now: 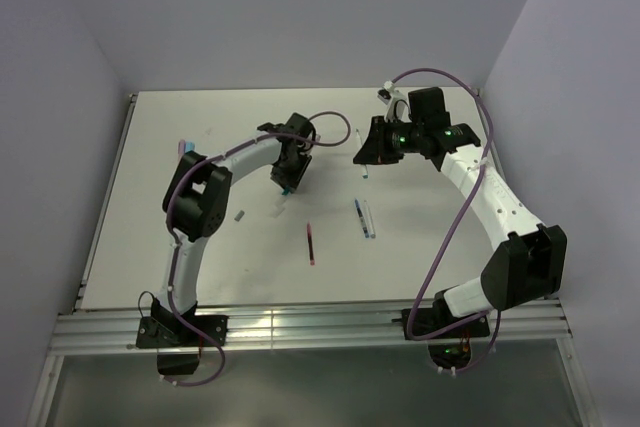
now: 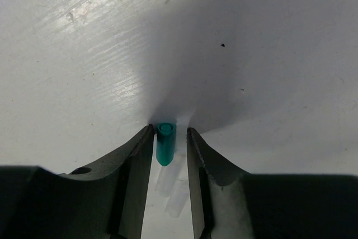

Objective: Insert the pens into the pen caps
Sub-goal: Insert the pen cap onto the pen.

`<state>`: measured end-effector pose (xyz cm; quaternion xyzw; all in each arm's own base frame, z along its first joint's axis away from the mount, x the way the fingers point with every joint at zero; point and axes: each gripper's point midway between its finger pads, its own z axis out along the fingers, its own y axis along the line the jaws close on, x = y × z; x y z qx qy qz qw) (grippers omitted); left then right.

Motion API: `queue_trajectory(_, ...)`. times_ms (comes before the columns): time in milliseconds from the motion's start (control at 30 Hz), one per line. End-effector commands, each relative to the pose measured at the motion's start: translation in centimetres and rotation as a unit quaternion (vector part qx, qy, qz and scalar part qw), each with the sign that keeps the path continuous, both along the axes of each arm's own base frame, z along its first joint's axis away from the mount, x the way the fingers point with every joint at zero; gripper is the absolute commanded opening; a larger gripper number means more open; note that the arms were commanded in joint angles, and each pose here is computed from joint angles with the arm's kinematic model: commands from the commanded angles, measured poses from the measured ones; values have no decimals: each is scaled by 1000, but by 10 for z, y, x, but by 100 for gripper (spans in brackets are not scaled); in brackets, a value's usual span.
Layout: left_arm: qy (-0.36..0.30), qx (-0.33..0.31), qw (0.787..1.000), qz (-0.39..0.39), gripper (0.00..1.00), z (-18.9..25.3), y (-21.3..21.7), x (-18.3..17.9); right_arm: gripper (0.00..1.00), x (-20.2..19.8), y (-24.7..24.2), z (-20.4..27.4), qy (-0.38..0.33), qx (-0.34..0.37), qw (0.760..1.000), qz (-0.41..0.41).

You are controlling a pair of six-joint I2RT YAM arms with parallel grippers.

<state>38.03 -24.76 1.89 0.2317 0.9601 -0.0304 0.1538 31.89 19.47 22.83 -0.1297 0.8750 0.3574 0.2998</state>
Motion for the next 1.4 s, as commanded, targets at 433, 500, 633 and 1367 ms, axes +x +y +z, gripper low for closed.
queue_trajectory(433, 48, -6, 999, -6, 34, -9, -4, -16, 0, -3, 0, 2, -2, 8, 1000, 6)
queue_trajectory(500, 53, -4, 999, -6, 32, -14, -4, -16, 0, -4, -1, 2, -2, 7, 1000, 7)
queue_trajectory(633, 54, -3, 999, -2, 20, -16, 0, -17, 0, -4, -1, 1, -3, 6, 1000, 7)
queue_trajectory(1367, -258, -622, 731, -113, 0, 410, 6, -13, 0, -37, 49, 106, -91, 145, 966, 195)
